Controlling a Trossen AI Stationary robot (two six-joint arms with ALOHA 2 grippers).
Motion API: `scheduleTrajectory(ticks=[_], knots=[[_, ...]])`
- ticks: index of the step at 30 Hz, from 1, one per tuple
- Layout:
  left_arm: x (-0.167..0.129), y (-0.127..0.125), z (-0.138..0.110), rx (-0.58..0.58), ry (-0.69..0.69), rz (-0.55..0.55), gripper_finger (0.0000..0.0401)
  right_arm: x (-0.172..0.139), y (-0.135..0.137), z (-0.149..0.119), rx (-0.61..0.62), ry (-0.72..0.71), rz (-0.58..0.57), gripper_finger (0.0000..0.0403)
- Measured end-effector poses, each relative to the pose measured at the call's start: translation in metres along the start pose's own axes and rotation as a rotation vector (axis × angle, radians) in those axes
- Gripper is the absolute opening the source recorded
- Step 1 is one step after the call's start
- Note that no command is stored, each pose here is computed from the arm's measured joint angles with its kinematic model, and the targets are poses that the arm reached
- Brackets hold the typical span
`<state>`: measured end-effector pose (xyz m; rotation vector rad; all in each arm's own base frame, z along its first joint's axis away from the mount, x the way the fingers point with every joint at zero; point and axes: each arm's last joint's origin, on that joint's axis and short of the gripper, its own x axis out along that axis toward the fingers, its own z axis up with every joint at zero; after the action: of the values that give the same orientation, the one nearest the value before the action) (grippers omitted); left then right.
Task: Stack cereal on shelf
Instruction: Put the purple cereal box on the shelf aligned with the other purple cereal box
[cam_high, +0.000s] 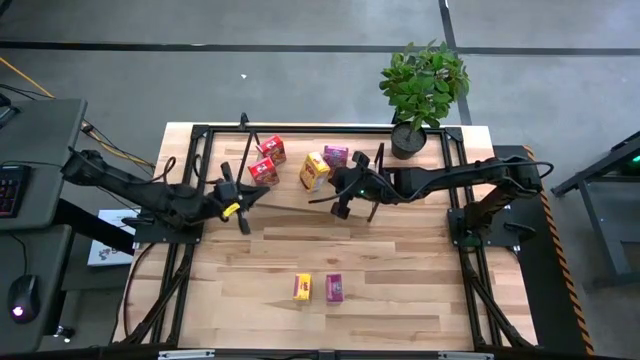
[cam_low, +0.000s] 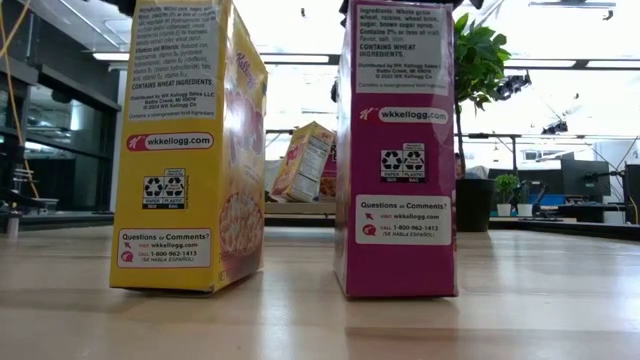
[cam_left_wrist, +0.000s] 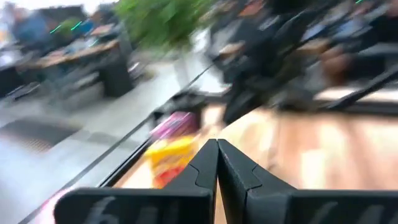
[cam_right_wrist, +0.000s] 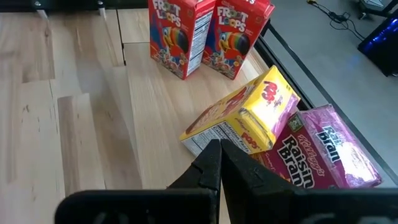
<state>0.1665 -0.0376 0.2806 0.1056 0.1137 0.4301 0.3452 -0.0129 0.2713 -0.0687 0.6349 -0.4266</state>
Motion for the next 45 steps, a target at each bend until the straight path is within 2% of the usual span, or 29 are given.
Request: scheduleTrajectory(ticks=[4,9,12,22,25,30,35,40,45], knots=[[0.001,0.012,0.009,0.006,0.187,0.113,0.0,0.0,0.0,0.0,0.001,0.0,-0.001,0.0],[0.007,0.015,0.009,-0.071,0.464,0.137,0.0,0.001,-0.001,0.0,0.01,-0.001,-0.002,0.0],[0.01,0.008,-0.008,-0.025,0.595,0.161,0.0,0.001,-0.001,0.0,0.01,-0.001,-0.002,0.0],[0.024,-0.003,-0.034,0.157,0.803,0.248,0.0,0.001,-0.001,0.0,0.005,-0.001,-0.003,0.0],[0.028,-0.007,-0.03,0.229,0.762,0.284,0.0,0.001,-0.001,0.0,0.002,-0.002,-0.003,0.0],[0.021,-0.013,0.0,0.312,0.602,0.308,0.0,0.001,-0.001,0.0,-0.005,-0.002,-0.003,0.0],[0.0,-0.006,0.023,0.23,0.473,0.275,0.0,0.001,-0.001,0.0,-0.017,-0.001,-0.004,0.0],[-0.016,-0.001,0.022,0.098,0.416,0.16,0.0,0.0,0.002,-0.001,-0.032,0.016,0.071,0.0],[-0.023,-0.017,0.008,0.012,0.329,-0.063,0.0,-0.009,0.025,-0.006,-0.077,0.038,0.253,0.0]])
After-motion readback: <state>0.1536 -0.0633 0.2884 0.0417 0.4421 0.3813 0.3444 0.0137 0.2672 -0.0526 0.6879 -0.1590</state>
